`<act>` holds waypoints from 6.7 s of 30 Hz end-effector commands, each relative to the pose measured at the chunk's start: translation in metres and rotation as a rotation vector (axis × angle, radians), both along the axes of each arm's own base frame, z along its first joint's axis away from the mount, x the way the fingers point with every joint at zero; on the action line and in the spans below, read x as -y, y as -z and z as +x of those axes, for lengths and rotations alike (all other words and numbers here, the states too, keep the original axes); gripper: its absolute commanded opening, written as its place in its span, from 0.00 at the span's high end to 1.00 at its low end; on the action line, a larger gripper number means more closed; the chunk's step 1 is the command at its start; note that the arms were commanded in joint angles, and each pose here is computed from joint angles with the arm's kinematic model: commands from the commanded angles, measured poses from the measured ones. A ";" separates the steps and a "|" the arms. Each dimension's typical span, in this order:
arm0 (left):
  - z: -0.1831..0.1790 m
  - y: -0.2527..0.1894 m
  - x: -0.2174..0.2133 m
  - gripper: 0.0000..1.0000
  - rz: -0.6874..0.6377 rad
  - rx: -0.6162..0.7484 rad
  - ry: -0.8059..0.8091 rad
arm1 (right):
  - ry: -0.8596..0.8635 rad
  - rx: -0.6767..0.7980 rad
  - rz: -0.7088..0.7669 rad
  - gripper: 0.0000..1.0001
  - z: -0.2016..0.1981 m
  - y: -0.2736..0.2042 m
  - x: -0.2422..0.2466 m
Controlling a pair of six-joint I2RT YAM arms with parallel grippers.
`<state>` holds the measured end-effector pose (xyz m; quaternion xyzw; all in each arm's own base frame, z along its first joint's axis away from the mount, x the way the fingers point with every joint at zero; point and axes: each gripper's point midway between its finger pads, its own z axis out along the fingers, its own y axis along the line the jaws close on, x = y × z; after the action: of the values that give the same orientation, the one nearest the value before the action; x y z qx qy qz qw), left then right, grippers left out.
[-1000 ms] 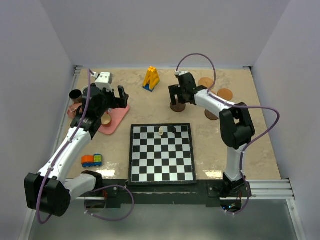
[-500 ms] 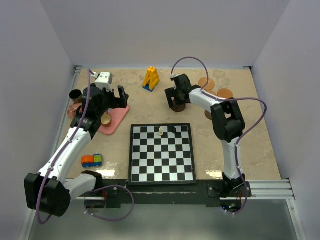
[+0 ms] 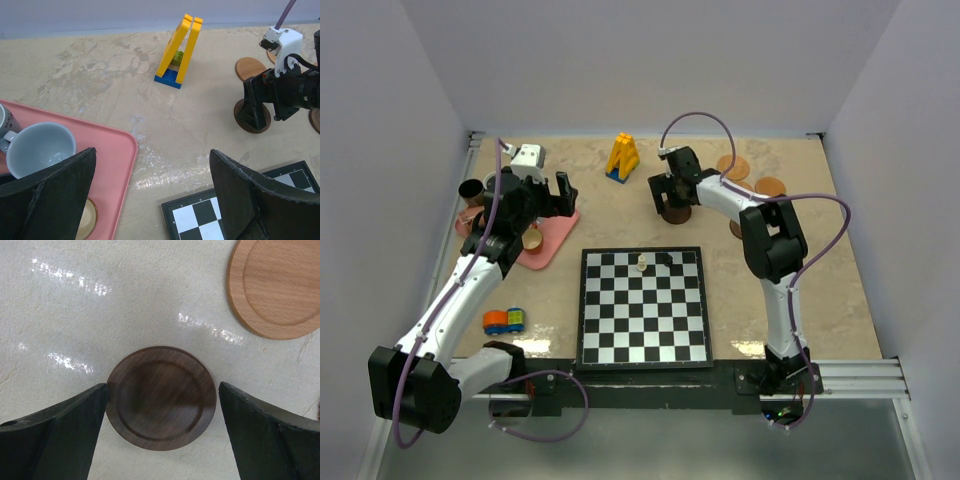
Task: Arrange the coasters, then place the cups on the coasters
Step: Move the coaster to the center of the board.
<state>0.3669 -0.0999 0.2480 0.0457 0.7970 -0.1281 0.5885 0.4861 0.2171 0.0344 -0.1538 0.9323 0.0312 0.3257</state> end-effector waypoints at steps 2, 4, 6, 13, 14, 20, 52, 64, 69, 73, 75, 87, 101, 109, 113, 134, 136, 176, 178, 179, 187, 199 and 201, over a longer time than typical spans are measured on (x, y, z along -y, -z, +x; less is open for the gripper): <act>0.004 -0.018 0.006 0.00 -0.029 0.059 0.013 | -0.024 -0.041 -0.015 0.01 -0.007 0.012 -0.002; 0.004 -0.019 0.006 0.00 -0.029 0.059 0.010 | -0.026 -0.055 -0.018 0.02 -0.010 0.016 -0.002; 0.004 -0.018 0.006 0.00 -0.027 0.058 0.012 | -0.026 -0.063 -0.018 0.01 -0.013 0.017 -0.001; 0.004 -0.018 0.007 0.00 -0.029 0.058 0.015 | -0.036 -0.100 -0.031 0.01 -0.026 0.032 0.001; 0.004 -0.019 0.007 0.00 -0.029 0.059 0.015 | -0.037 -0.106 -0.033 0.01 -0.028 0.034 0.001; 0.004 -0.019 0.006 0.00 -0.029 0.059 0.012 | -0.036 -0.121 -0.032 0.01 -0.035 0.039 0.001; 0.000 -0.025 0.010 0.00 -0.052 0.072 0.034 | 0.295 -0.191 -0.172 0.07 -0.112 0.050 0.086; -0.001 -0.025 0.012 0.00 -0.059 0.070 0.040 | 0.389 -0.164 -0.162 0.05 -0.122 0.030 0.120; -0.001 -0.024 0.012 0.00 -0.057 0.067 0.040 | 0.367 -0.160 -0.133 0.01 -0.122 0.024 0.114; -0.001 -0.024 0.012 0.00 -0.057 0.067 0.041 | 0.366 -0.134 -0.092 0.01 -0.117 0.012 0.109; -0.001 -0.024 0.012 0.00 -0.057 0.067 0.041 | 0.366 -0.107 -0.065 0.01 -0.112 0.001 0.105; 0.000 -0.022 0.012 0.00 -0.056 0.063 0.042 | 0.347 -0.004 0.042 0.04 -0.100 -0.038 0.084; 0.000 -0.022 0.012 0.00 -0.055 0.063 0.039 | 0.263 -0.095 0.108 0.59 -0.112 0.000 0.043; 0.000 -0.022 0.010 0.00 -0.052 0.064 0.030 | 0.362 -0.128 0.031 0.68 -0.121 0.026 0.063; 0.000 -0.020 0.011 0.00 -0.055 0.058 0.034 | 0.395 -0.143 0.034 0.69 -0.129 0.029 0.067; -0.013 -0.036 0.026 0.00 -0.082 0.094 0.088 | 0.522 -0.170 0.005 0.74 -0.172 0.031 0.101; -0.013 -0.037 0.026 0.00 -0.082 0.097 0.087 | 0.528 -0.168 0.004 0.74 -0.174 0.030 0.104; -0.004 -0.022 0.024 0.00 -0.056 0.063 0.066 | 0.498 -0.089 -0.066 0.35 -0.115 0.012 0.127; -0.006 -0.022 0.025 0.00 -0.061 0.062 0.072 | 0.509 -0.101 -0.082 0.36 -0.125 0.013 0.133; -0.006 -0.023 0.025 0.00 -0.063 0.063 0.074 | 0.516 -0.098 -0.080 0.37 -0.128 0.011 0.135; -0.009 -0.025 0.027 0.00 -0.077 0.066 0.087 | 0.561 -0.102 -0.131 0.40 -0.142 0.000 0.151; -0.010 -0.028 0.027 0.00 -0.077 0.074 0.083 | 0.586 -0.147 -0.148 0.41 -0.150 0.007 0.162; -0.010 -0.029 0.027 0.00 -0.078 0.077 0.083 | 0.592 -0.151 -0.149 0.41 -0.151 0.007 0.162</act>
<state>0.3572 -0.1210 0.2558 0.0592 0.7895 -0.1658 0.5879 0.3442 0.0655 0.0233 0.0894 0.9587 -0.1044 0.2492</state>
